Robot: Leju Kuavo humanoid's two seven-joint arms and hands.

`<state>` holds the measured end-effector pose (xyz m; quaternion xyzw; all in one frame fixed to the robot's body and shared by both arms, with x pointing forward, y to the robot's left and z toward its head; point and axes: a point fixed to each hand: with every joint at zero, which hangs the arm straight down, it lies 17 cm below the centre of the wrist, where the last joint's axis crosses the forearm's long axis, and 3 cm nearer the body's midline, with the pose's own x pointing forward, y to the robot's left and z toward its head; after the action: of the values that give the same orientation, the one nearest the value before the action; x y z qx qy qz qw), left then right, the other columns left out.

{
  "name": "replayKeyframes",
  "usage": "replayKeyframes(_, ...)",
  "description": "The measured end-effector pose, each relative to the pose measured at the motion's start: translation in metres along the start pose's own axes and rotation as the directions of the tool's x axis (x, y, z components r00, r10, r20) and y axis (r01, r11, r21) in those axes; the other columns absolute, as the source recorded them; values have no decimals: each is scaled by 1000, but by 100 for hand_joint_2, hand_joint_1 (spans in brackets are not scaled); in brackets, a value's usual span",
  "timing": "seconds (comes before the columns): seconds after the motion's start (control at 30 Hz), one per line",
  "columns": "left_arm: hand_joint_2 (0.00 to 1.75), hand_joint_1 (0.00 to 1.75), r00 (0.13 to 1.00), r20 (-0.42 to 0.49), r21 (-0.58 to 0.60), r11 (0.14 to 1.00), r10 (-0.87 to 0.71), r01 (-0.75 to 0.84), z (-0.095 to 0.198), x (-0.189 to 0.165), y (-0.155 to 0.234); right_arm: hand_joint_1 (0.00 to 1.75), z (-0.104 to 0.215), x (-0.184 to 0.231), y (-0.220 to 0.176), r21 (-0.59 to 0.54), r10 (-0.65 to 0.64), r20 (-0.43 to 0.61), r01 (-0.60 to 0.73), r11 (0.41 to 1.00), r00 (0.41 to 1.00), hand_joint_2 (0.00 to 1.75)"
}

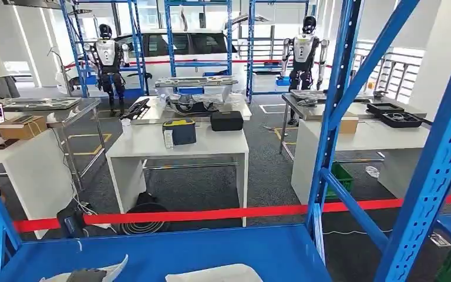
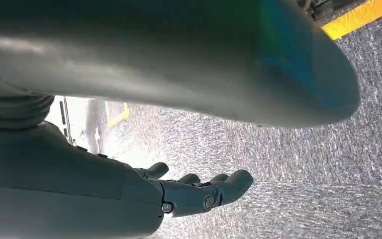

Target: Take the parts from the cabinet and place them on the table.

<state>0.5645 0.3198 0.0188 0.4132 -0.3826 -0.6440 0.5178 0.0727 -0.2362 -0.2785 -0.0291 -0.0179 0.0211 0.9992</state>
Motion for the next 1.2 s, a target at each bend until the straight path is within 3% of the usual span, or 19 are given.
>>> replayKeyframes(0.37,175,175,1000,25,0,1000,-9,9,1,0,-1,0,0,1,0,-1,1,-1,-1,1000,1000,0)
replayKeyframes(0.57,175,175,997,71,91,996,-29,23,-1,10,15,0,0,2,-1,-6,-13,3,13,1000,1000,0)
replayKeyframes(0.67,175,175,984,151,193,973,93,-122,-1,33,42,0,-1,-3,-2,-16,-49,-4,48,999,999,0)
replayKeyframes(0.77,175,175,899,260,234,880,352,-413,0,54,75,0,-1,-9,0,-13,-63,-10,63,998,998,0)
replayKeyframes(0.87,175,175,781,392,251,760,487,-600,5,68,114,0,-1,-10,2,-8,-63,-8,63,998,998,0)
replayKeyframes(1.0,175,175,663,476,268,623,578,-735,10,67,158,0,-1,-14,3,-6,-68,-13,68,998,998,0)
replayKeyframes(1.2,175,175,629,501,295,567,594,-769,13,61,178,0,-1,-14,3,-6,-69,-14,69,998,998,0)
